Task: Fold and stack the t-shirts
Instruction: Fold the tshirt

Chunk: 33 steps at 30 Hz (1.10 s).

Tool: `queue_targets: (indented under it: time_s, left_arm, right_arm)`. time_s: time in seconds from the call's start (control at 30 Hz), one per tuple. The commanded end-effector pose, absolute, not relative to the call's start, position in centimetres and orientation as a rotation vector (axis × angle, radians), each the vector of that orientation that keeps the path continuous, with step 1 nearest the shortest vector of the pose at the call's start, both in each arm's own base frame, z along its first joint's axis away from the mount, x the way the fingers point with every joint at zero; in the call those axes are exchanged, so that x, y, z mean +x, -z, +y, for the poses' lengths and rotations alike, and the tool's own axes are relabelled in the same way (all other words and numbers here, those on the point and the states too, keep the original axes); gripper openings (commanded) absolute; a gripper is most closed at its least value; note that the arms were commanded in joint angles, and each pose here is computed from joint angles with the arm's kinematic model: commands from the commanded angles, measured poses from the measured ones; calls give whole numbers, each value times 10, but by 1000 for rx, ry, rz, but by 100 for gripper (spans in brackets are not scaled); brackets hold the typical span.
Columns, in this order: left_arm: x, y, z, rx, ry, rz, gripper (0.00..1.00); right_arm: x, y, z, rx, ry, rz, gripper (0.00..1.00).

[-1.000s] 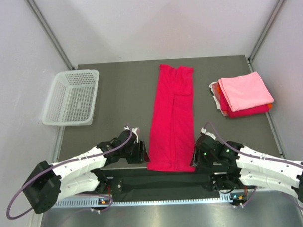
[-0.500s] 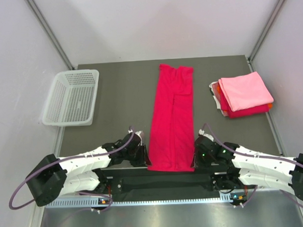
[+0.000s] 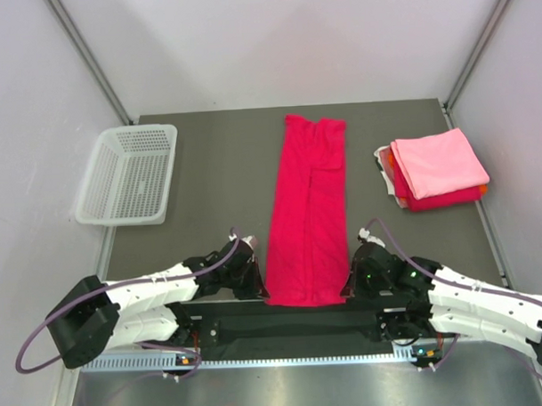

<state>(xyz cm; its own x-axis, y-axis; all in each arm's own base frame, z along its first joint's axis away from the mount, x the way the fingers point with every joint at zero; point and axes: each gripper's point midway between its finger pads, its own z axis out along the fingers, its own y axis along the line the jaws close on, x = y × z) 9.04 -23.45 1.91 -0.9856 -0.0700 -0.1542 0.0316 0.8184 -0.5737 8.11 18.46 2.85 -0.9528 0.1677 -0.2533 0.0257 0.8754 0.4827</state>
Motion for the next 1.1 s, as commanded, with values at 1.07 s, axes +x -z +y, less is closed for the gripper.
queue_targets:
  time_s: [1.07]
  left_arm:
    - [313,-141,-267,-142,992,2476,0]
  right_arm:
    - [289,-127,145,178,-508,2443,0]
